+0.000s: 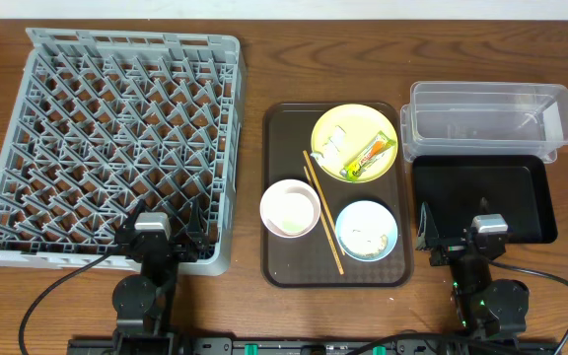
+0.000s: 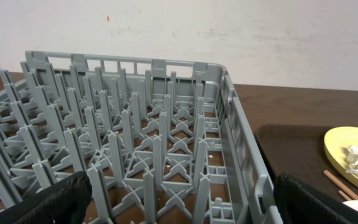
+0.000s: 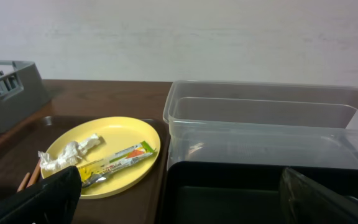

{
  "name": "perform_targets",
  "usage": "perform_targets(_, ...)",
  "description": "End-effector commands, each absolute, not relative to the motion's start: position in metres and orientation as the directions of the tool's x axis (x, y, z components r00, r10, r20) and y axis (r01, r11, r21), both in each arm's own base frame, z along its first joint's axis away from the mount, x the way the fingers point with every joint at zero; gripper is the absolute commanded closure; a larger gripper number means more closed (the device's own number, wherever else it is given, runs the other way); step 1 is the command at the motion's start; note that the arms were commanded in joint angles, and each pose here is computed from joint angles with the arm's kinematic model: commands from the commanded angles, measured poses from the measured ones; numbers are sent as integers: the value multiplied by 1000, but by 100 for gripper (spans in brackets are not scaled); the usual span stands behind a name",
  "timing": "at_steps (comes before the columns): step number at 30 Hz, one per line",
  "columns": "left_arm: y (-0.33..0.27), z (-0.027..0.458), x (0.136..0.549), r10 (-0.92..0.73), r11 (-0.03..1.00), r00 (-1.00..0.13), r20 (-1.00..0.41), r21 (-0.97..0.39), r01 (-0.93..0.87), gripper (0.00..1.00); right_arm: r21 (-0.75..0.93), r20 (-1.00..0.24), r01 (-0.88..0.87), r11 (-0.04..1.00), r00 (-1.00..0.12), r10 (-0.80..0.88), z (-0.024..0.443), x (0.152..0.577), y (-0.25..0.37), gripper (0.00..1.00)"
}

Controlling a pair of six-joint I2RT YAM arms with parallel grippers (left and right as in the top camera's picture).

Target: Sort waste into correct bins and load items into the dishwasher

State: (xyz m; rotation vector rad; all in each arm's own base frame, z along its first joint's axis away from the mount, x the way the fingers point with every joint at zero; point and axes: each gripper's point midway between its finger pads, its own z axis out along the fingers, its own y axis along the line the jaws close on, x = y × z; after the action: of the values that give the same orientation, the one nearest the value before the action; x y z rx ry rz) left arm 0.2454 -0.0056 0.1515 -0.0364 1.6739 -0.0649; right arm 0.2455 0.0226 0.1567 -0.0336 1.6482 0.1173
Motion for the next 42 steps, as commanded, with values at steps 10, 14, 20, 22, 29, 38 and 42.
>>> perform_targets(10,-3,137,244,-45,999,-152,-987,-46,-1,5,44,-996,-90,995,-86,36,155,245,22,1)
perform_targets(14,-3,137,244,-45,999,-152,-987,-46,0,5,44,-996,-90,995,-86,36,155,245,22,1)
perform_targets(20,-3,137,244,-45,999,-152,-987,-46,0,5,44,-996,-90,995,-85,37,155,246,22,1)
perform_targets(22,-3,137,244,-45,999,-152,-987,-46,0,5,49,-996,-92,995,-82,41,156,246,23,1)
perform_targets(29,-3,137,244,-45,999,-152,-987,-46,0,5,52,-995,-97,994,-85,44,155,245,24,1)
perform_targets(38,-6,142,243,-125,992,-160,-979,-127,5,5,153,-985,-61,986,-87,147,157,246,19,1)
perform_targets(42,-6,147,239,-127,992,-214,-969,-129,-3,5,187,-979,-57,981,-98,181,164,244,19,1)
